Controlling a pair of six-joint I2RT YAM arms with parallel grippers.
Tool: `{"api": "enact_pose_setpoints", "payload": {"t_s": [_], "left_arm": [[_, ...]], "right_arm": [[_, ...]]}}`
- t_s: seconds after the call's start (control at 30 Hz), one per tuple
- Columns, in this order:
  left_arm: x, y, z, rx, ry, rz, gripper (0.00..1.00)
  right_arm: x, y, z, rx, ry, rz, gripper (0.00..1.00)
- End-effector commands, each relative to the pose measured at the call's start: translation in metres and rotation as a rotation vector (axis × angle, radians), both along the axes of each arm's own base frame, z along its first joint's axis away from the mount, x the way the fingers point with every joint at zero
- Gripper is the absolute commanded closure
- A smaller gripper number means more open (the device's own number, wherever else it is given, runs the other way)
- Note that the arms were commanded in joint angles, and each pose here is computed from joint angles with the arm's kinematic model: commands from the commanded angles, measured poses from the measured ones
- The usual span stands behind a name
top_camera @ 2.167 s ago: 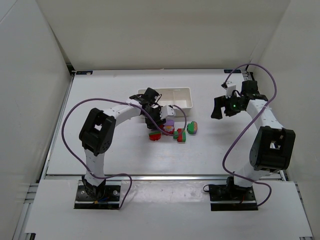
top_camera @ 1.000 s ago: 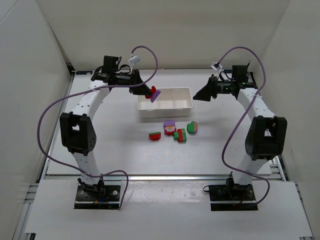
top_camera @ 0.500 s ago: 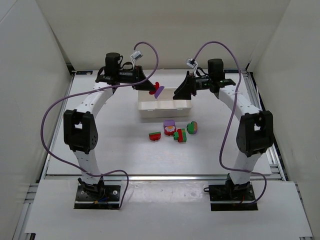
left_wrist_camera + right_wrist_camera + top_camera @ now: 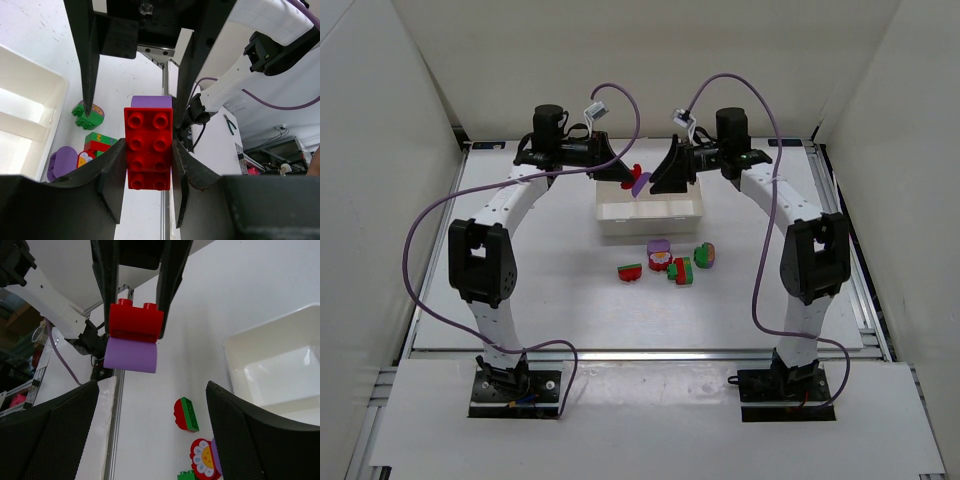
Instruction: Sort the legos into containers by color
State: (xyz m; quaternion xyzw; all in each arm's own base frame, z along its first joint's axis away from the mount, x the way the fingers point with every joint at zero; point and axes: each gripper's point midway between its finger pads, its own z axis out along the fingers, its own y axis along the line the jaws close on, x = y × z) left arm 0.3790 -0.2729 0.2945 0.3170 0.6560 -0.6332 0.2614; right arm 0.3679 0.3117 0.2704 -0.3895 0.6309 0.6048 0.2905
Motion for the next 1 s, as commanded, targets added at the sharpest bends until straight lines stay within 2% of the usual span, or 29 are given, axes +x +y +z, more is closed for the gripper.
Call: {"api": "enact_pose_setpoints", "payload": {"t_s": [0.0,0.43,0.5,0.53,0.63,0.9,0.97], "left_arm": [[-0.002,-0.002,0.007,-0.015,-0.046,-0.025,0.85],[-0.002,-0.013,-0.002,-0.016,-0.05,-0.058,0.85],[-0.003,-0.014,-0.002,-0.015,-0.05,-0.059,0.85],[-0.003,-0.014,-0.003,-0.015,-0.048,-0.059,0.85],[-0.002,-0.014,-0.002,-0.015,-0.056,-0.055,0.85],[0.003,-0.015,0.002,-0.012,-0.108,-0.028,0.85],[0.004,-0.015,0.003,-0.012,-0.115,-0.025,0.85]], "right_arm": [[-0.008,0.008,0.019,0.046,-0.071,0.071,0.1],[-0.016,0.024,0.024,0.054,-0.09,0.118,0.12],[-0.014,0.025,0.024,0.054,-0.089,0.117,0.18],[-0.014,0.026,0.023,0.053,-0.088,0.118,0.28],[-0.014,0.026,0.019,0.049,-0.071,0.119,0.43],[-0.019,0.024,0.011,0.033,-0.035,0.13,0.56],[-0.018,0.024,0.012,0.033,-0.035,0.129,0.65]]}}
